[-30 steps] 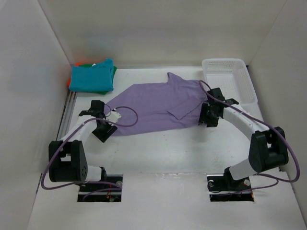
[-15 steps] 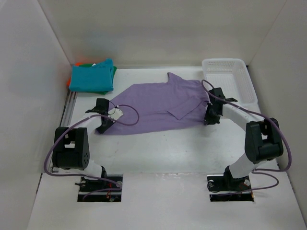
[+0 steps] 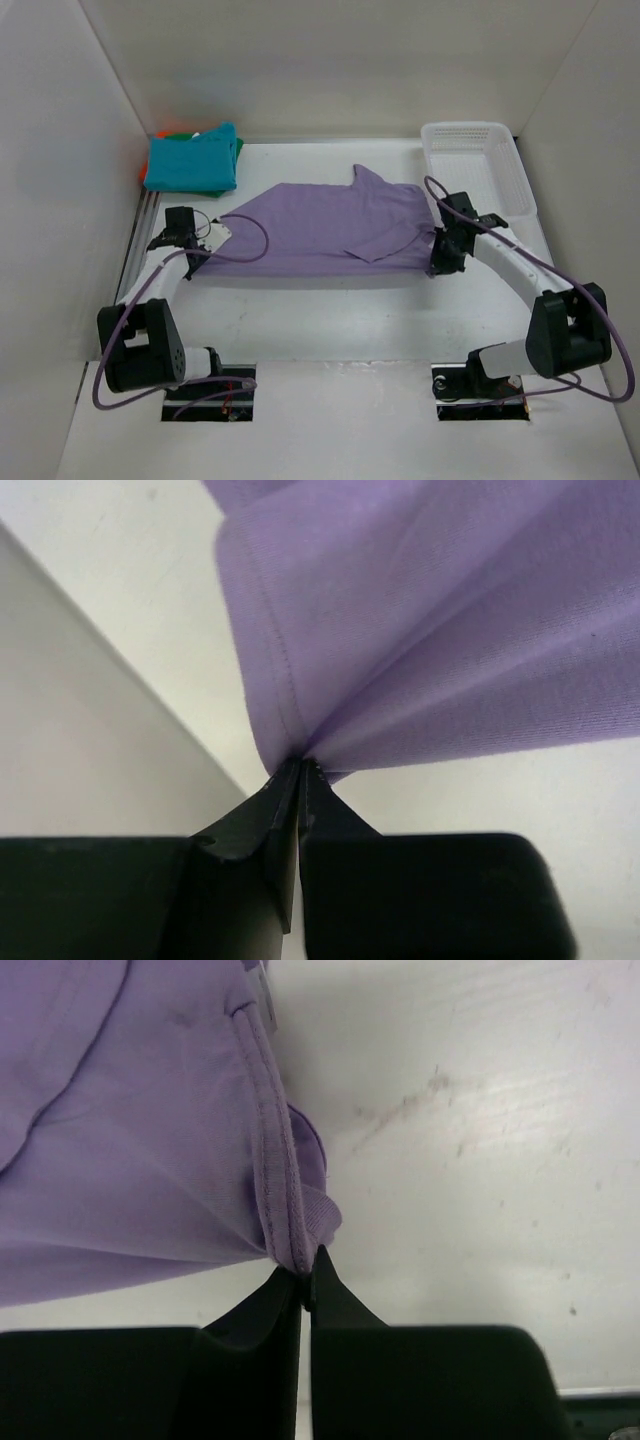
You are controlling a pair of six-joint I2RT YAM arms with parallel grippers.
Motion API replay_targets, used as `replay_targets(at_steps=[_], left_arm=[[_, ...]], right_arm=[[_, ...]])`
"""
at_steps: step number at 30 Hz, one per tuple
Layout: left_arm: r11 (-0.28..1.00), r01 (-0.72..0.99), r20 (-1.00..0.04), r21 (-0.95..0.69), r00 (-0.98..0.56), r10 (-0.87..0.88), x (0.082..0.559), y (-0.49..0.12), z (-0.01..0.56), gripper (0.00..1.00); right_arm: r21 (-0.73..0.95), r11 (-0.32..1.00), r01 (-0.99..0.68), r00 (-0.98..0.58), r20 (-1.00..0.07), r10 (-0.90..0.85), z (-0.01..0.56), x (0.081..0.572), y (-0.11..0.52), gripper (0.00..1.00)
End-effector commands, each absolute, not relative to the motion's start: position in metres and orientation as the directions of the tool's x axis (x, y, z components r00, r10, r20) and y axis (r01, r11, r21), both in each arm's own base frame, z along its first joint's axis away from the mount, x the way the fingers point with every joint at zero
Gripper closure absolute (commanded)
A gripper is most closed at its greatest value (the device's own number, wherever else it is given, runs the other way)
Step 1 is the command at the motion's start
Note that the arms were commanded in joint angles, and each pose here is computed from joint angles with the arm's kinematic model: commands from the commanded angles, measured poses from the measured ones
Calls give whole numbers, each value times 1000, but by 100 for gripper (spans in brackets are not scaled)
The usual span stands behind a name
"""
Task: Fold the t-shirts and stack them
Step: Fold the flattened tshirt in 1/3 of the way
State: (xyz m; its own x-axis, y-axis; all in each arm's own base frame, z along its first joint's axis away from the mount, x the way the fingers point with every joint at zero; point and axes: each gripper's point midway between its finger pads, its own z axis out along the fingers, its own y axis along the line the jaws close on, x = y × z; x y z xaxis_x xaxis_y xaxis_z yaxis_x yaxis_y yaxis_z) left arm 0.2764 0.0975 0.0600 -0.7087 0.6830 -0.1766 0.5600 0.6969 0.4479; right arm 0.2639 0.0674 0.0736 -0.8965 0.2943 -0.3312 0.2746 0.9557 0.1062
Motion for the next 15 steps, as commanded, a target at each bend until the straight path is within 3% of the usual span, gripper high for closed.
replay_targets(at_steps=[1,6,9,12,15], left_arm=[[662,601,-87,448,-707,702,249,112,64,100],[663,607,-93,439,-703,705,246,110,69,100],[638,635,-74,435,-681,728,245,106,74,100],[563,736,-19,376,-602,798,228,90,76,90],[521,792,2,319,-550,835,211,78,81,69]], right_arm=[[5,971,241,-952,-191,237,64,216,60,100],[-68,986,149,-988,-55,145,57,174,64,90],[-89,987,137,-990,-41,134,62,168,62,80],[-129,984,123,-992,-23,121,70,164,57,68],[-143,984,104,-995,-22,102,84,161,54,57]])
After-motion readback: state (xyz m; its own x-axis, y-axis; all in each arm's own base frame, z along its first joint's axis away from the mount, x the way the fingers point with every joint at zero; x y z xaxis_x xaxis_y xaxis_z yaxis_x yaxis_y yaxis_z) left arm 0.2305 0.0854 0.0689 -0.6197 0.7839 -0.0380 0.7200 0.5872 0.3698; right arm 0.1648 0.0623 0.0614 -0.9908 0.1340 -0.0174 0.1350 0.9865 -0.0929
